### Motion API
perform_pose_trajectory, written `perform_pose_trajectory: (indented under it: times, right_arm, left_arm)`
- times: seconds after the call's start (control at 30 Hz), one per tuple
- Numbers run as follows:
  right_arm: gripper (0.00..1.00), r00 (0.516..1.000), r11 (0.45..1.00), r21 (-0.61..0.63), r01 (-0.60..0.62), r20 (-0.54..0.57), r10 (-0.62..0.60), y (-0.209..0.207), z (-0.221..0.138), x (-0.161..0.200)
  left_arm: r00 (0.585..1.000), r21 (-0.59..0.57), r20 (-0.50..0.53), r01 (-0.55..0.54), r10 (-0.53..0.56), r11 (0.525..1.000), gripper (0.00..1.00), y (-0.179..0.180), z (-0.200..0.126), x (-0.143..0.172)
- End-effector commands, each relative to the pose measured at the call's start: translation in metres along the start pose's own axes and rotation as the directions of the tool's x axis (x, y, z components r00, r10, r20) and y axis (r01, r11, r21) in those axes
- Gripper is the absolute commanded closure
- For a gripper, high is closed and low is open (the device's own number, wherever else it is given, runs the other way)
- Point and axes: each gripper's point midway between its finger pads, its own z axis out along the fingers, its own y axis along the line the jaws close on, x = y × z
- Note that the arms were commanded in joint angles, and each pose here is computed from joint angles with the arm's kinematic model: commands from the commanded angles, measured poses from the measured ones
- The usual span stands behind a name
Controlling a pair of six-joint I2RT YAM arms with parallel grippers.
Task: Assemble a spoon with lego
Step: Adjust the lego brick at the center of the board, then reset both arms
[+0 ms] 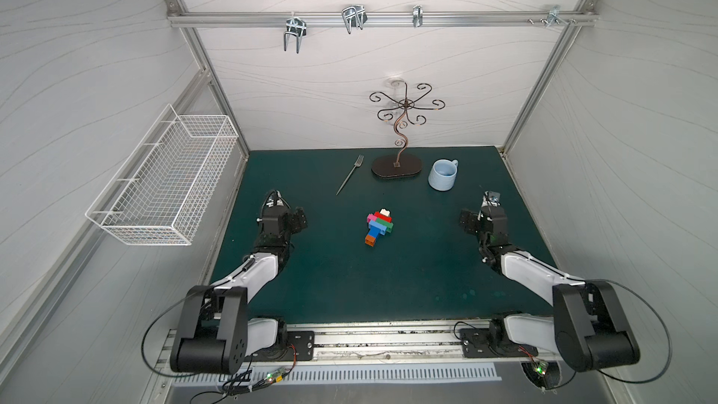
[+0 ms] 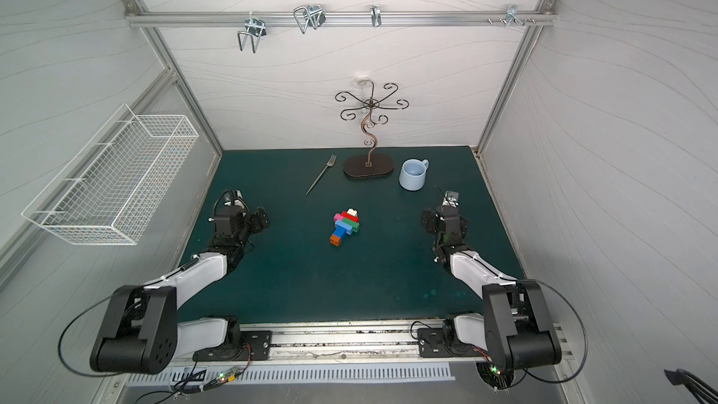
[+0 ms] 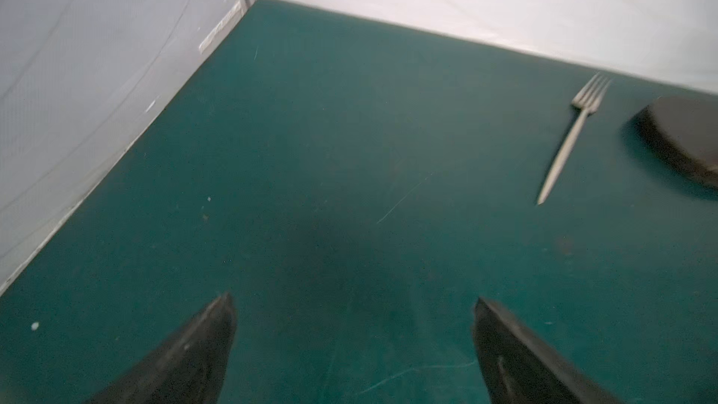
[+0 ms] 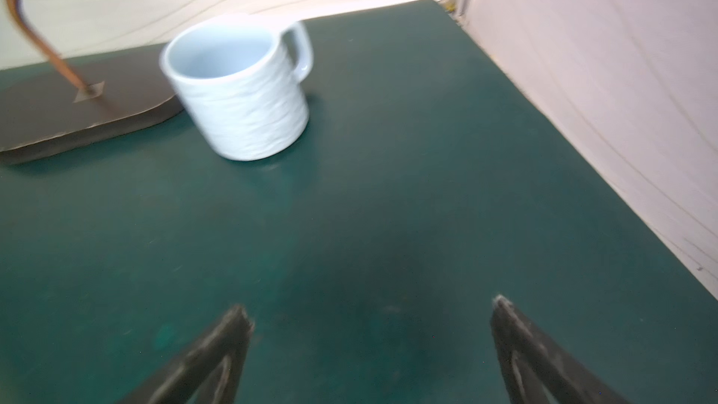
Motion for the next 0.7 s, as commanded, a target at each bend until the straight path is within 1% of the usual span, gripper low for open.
perform_pose_trajectory:
  times: [0.0,0.03,0.07,0.1,0.13,0.17,0.2,0.23,0.27,0.3,0.33,0.37,0.4,0.43,0.5,0.53,0.57,0.6,0.67]
  right_arm:
    - [0.01,0.978,0.994,-0.104,0.041,0.208,-0.018,0.009,-0.006,-0.022]
    - [0.01,0.977,0.993,-0.106,0.05,0.213,-0.026,0.009,-0.004,-0.023]
    - [0.01,0.978,0.993,-0.106,0.048,0.207,-0.025,0.01,0.001,-0.019]
    - [0.01,0.979,0.99,-0.124,0.064,0.2,-0.038,0.015,0.009,-0.012]
    - [0.01,0.977,0.987,-0.138,0.079,0.206,-0.05,0.019,0.014,-0.005]
    - [0.01,0.964,0.985,-0.142,0.1,0.259,-0.06,0.022,0.019,-0.007]
    - [0.01,0.971,0.982,-0.15,0.115,0.226,-0.079,0.026,0.022,-0.003]
    - [0.01,0.987,0.979,-0.167,0.114,0.129,-0.093,0.03,0.027,0.003]
    - [0.01,0.991,0.976,-0.177,0.128,0.056,-0.12,0.035,0.041,0.003]
    - [0.01,0.986,0.974,-0.169,0.15,0.093,-0.136,0.039,0.047,-0.005]
    - [0.01,0.989,0.977,-0.167,0.135,0.09,-0.121,0.036,0.038,-0.002]
    - [0.01,0.986,0.975,-0.174,0.138,0.116,-0.119,0.036,0.033,-0.003]
    - [0.01,0.983,0.978,-0.161,0.133,0.148,-0.109,0.034,0.032,-0.003]
    - [0.01,0.982,0.981,-0.142,0.131,0.155,-0.109,0.031,0.034,-0.004]
    - [0.01,0.991,0.986,-0.118,0.118,0.069,-0.11,0.028,0.04,0.001]
    - [0.01,0.992,0.987,-0.109,0.119,0.063,-0.112,0.028,0.044,-0.002]
    - [0.01,0.988,0.986,-0.111,0.124,0.106,-0.113,0.03,0.042,-0.006]
    - [0.01,0.988,0.986,-0.11,0.124,0.111,-0.112,0.028,0.039,-0.003]
    - [0.01,0.991,0.988,-0.094,0.123,0.057,-0.118,0.028,0.048,-0.001]
  left_arm:
    - [0.988,0.025,0.136,-0.075,0.071,0.997,0.01,-0.01,0.009,-0.031]
    - [0.985,0.053,0.145,-0.103,0.094,0.993,0.0,-0.017,0.012,-0.035]
    - [0.98,0.076,0.166,-0.127,0.113,0.989,0.0,-0.022,0.018,-0.031]
    - [0.977,0.085,0.186,-0.118,0.101,0.989,0.0,-0.021,0.025,-0.023]
    - [0.969,0.061,0.234,-0.096,0.079,0.994,0.0,-0.013,0.025,-0.025]
    - [0.976,0.041,0.212,-0.068,0.058,0.997,0.0,-0.006,0.022,-0.019]
    - [0.982,0.051,0.184,-0.06,0.049,0.997,0.0,-0.007,0.022,-0.018]
    - [0.978,0.057,0.201,-0.068,0.055,0.996,0.0,-0.009,0.024,-0.02]
    - [0.977,0.055,0.203,-0.077,0.065,0.996,0.0,-0.009,0.027,-0.021]
    - [0.986,0.042,0.159,-0.066,0.058,0.997,0.0,-0.007,0.029,-0.018]
    - [0.987,0.042,0.151,-0.06,0.053,0.997,0.0,-0.007,0.029,-0.019]
    - [0.983,0.042,0.177,-0.06,0.052,0.997,0.0,-0.006,0.029,-0.021]
    - [0.983,0.041,0.178,-0.061,0.053,0.997,0.0,-0.006,0.029,-0.02]
    - [0.985,0.041,0.163,-0.06,0.053,0.997,0.0,-0.006,0.029,-0.019]
    - [0.984,0.039,0.17,-0.059,0.052,0.997,0.0,-0.006,0.029,-0.02]
    - [0.984,0.038,0.171,-0.059,0.052,0.998,0.0,-0.006,0.029,-0.02]
    - [0.985,0.04,0.164,-0.061,0.053,0.997,0.0,-0.006,0.029,-0.02]
    - [0.986,0.041,0.161,-0.06,0.052,0.997,0.0,-0.006,0.029,-0.02]
    - [0.984,0.04,0.168,-0.06,0.053,0.997,0.0,-0.006,0.029,-0.02]
